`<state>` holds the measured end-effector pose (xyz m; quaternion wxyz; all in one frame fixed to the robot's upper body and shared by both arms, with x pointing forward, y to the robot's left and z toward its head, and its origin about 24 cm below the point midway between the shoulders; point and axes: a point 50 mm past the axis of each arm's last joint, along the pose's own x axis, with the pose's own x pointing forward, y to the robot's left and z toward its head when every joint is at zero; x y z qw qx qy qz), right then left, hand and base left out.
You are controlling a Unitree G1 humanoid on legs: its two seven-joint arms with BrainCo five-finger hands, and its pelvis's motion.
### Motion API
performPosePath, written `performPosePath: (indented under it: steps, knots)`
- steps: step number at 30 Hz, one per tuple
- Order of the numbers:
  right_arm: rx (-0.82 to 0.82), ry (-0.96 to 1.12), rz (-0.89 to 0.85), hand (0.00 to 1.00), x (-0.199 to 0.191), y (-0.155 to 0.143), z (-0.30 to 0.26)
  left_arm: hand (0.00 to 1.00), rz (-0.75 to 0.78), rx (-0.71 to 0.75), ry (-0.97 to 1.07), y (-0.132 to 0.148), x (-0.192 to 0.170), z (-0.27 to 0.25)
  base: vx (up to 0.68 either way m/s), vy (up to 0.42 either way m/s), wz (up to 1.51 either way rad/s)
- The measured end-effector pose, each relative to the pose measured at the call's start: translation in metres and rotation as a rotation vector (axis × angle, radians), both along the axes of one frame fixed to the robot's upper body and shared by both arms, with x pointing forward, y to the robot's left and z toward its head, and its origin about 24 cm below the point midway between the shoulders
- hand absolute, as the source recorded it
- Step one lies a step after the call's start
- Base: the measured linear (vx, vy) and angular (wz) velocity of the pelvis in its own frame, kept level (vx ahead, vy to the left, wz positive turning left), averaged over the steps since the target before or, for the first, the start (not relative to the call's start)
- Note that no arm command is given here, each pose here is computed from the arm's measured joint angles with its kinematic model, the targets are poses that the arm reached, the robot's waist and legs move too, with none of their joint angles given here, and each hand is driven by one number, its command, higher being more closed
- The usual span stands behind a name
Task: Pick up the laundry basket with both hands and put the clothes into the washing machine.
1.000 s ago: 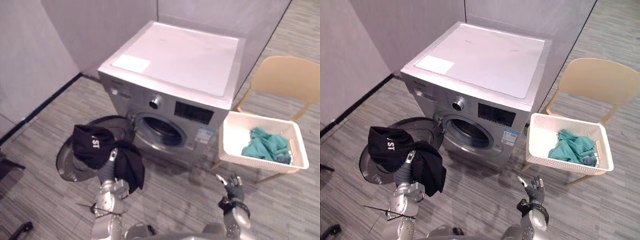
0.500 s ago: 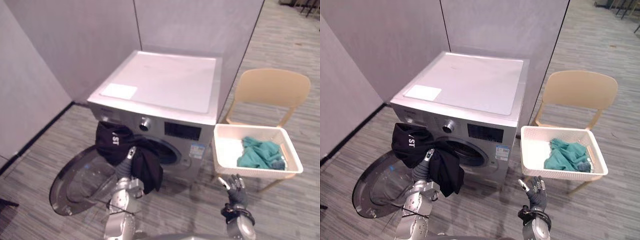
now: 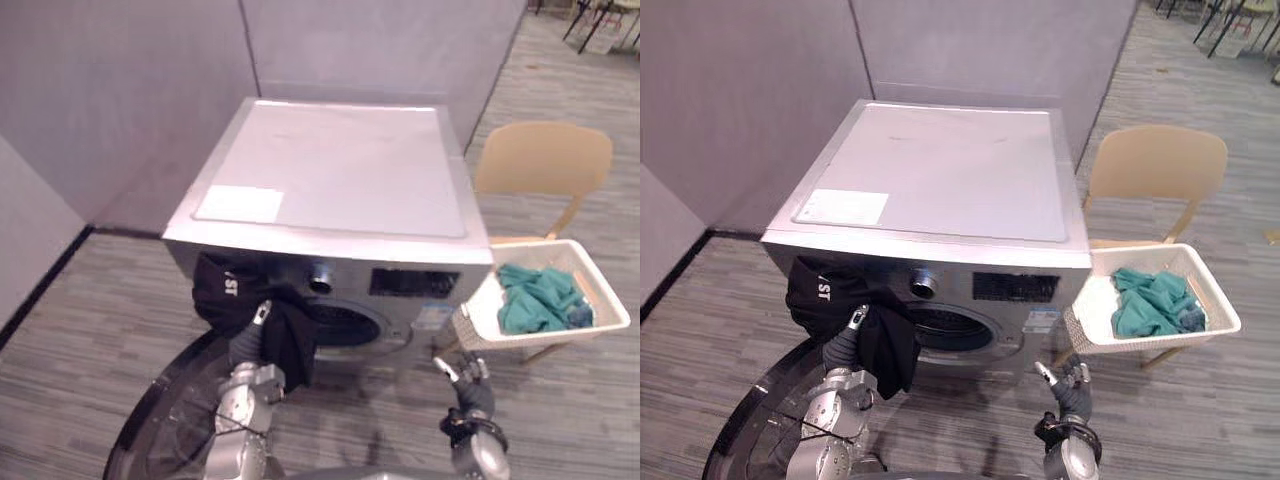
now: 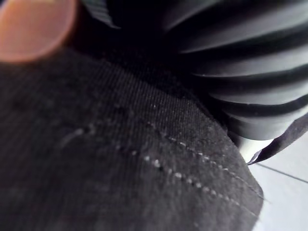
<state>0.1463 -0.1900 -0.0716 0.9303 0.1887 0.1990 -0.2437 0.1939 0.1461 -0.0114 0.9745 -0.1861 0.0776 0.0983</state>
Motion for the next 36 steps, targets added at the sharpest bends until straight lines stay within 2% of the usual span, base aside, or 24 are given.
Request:
performPosePath:
  steps: [5,8,11,13,16,22,27,32,35,36]
  knots:
    - [0.013,0.011,0.033,0.0,0.01,0.003,-0.007,1.0,-0.043,0.018,0.009,-0.002,0.001,-0.005,0.08,0.094,-0.2]
    - [-0.006,0.035,0.05,0.0,0.008,-0.002,-0.01,1.0,-0.122,0.0,0.021,-0.021,-0.001,-0.008,0.02,-0.043,-0.02]
    - [-0.029,-0.048,0.086,0.0,0.025,-0.002,0.006,1.0,-0.173,-0.028,-0.03,-0.035,0.005,0.001,-0.05,-0.123,-0.06]
    - [-0.034,-0.203,0.136,0.0,0.04,0.013,0.036,1.0,-0.193,-0.023,-0.064,-0.038,0.013,0.007,-0.16,-0.2,0.06]
    - [-0.058,-0.318,0.137,0.0,0.048,0.011,0.061,1.0,-0.245,-0.038,-0.087,-0.052,0.018,0.013,-0.16,-0.086,-0.01]
    - [-0.054,-0.376,0.136,0.0,0.056,0.02,0.076,1.0,-0.276,-0.032,-0.133,-0.065,0.037,0.027,-0.15,-0.005,0.1]
    - [-0.037,-0.482,0.079,0.0,0.068,0.025,0.099,1.0,-0.242,0.003,-0.138,-0.072,0.071,0.038,-0.06,-0.005,-0.02]
    - [-0.016,-0.519,0.018,0.0,0.073,0.023,0.108,1.0,-0.102,0.027,-0.223,-0.057,0.125,0.079,-0.06,0.006,-0.23]
    - [-0.002,-0.524,-0.01,0.0,0.073,0.021,0.108,1.0,-0.004,0.021,-0.271,-0.032,0.155,0.109,-0.06,0.0,-0.45]
    - [0.007,-0.532,-0.022,0.0,0.072,0.021,0.108,1.0,0.056,0.017,-0.3,-0.012,0.172,0.13,-0.06,0.025,-0.61]
